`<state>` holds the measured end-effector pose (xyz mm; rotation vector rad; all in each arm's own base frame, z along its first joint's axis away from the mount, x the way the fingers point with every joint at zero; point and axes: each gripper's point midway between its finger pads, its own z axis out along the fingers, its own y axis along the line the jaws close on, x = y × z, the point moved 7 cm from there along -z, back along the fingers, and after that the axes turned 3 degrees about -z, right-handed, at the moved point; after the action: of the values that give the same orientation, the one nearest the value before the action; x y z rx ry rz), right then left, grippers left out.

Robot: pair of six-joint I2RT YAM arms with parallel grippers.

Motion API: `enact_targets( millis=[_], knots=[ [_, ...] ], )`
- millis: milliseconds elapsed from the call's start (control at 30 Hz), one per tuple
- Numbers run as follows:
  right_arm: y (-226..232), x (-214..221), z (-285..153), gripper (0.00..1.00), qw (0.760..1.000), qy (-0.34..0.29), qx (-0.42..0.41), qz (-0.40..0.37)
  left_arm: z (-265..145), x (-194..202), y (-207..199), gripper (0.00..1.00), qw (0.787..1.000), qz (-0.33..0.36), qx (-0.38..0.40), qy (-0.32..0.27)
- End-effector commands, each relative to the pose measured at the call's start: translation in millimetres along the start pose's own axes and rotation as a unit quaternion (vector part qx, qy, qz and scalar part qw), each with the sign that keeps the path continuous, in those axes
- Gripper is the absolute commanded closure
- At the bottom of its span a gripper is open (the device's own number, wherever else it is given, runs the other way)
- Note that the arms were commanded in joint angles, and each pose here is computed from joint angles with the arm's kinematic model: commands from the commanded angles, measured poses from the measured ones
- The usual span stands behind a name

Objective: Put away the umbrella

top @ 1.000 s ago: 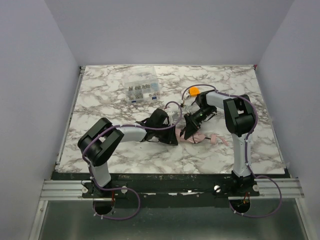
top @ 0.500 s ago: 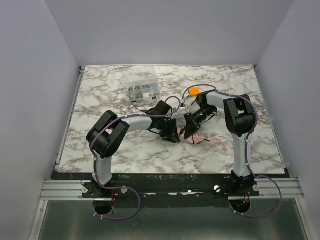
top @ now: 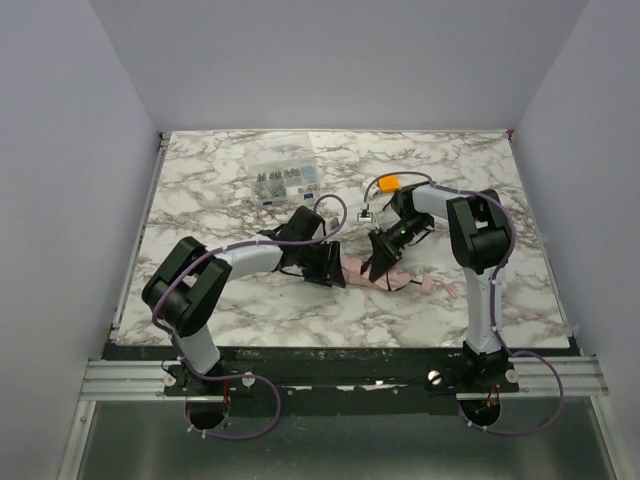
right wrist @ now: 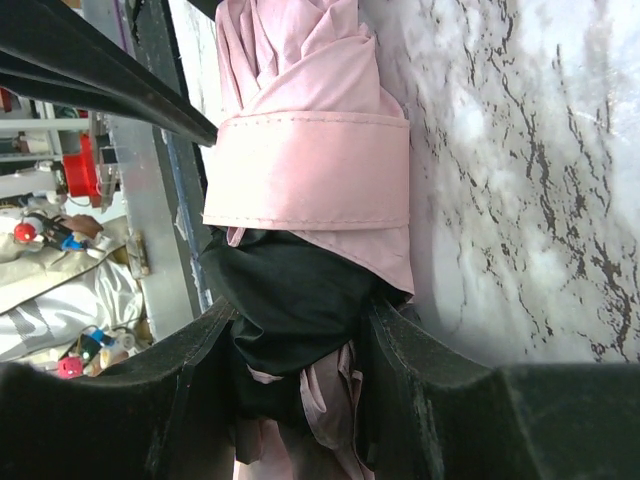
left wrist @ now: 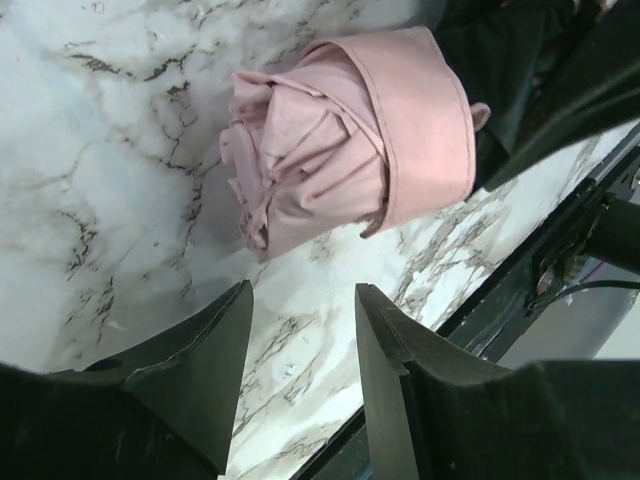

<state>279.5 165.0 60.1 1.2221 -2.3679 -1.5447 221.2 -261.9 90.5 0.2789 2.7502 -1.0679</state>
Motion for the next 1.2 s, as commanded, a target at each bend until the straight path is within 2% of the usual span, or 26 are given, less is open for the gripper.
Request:
enact_targets(
  millis=[0, 100, 167, 333, 367, 467, 500, 633, 833, 1000, 1033, 1100, 1167],
  knots=[
    [-47.3, 36.7, 10.2, 1.0, 0.989, 0.116, 0.084, -0.041, -19.5, 2.6, -7.0, 0.52, 0.998, 0.052, 0.023, -0.031],
    [-45.1, 35.2, 9.0, 1.0, 0.988, 0.112, 0.087, -0.055, -36.5, 3.1, -11.2, 0.52, 0.993, 0.086, 0.022, -0.08],
    [-41.5, 32.4, 6.1, 1.0, 0.987, 0.107, 0.093, -0.073, -53.2, -1.0, -12.5, 0.51, 0.985, 0.113, 0.006, -0.133],
    [-24.8, 16.7, -8.2, 1.0, 0.978, 0.076, 0.126, -0.149, -97.6, -9.2, -15.7, 0.47, 0.953, 0.159, -0.021, -0.257],
    [-20.9, 12.0, -12.5, 1.0, 0.974, 0.067, 0.142, -0.166, -103.5, -9.2, -14.6, 0.44, 0.949, 0.16, -0.021, -0.272],
    [-11.9, -0.2, -24.3, 1.0, 0.958, 0.034, 0.198, -0.203, -119.2, -8.9, -11.5, 0.28, 0.939, 0.146, -0.009, -0.31],
    [-8.8, -5.4, -29.4, 1.0, 0.952, 0.022, 0.222, -0.212, -122.7, -8.2, -8.1, 0.25, 0.937, 0.137, -0.002, -0.32],
    [0.8, -24.7, -47.4, 1.0, 0.929, -0.039, 0.309, -0.2, -130.4, -2.6, -1.0, 0.24, 0.933, 0.101, 0.04, -0.344],
    [3.2, -42.6, -64.5, 1.0, 0.885, -0.162, 0.421, -0.117, -132.4, 5.3, 3.5, 0.24, 0.925, 0.056, 0.075, -0.367],
    [12.7, -45.6, -43.2, 1.0, 0.877, -0.16, 0.426, -0.155, -123.2, 3.8, 5.1, 0.24, 0.929, 0.033, 0.094, -0.357],
    [14.3, -44.3, -36.0, 0.98, 0.879, -0.144, 0.421, -0.171, -122.1, 1.4, 4.1, 0.24, 0.93, 0.033, 0.097, -0.353],
    [15.2, -42.3, -21.9, 0.84, 0.883, -0.122, 0.412, -0.189, -117.3, -2.9, 3.3, 0.24, 0.933, 0.033, 0.103, -0.342],
    [16.2, -39.4, -13.8, 0.6, 0.897, -0.108, 0.384, -0.188, -112.2, -7.8, 2.4, 0.24, 0.937, 0.033, 0.108, -0.332]
  ],
)
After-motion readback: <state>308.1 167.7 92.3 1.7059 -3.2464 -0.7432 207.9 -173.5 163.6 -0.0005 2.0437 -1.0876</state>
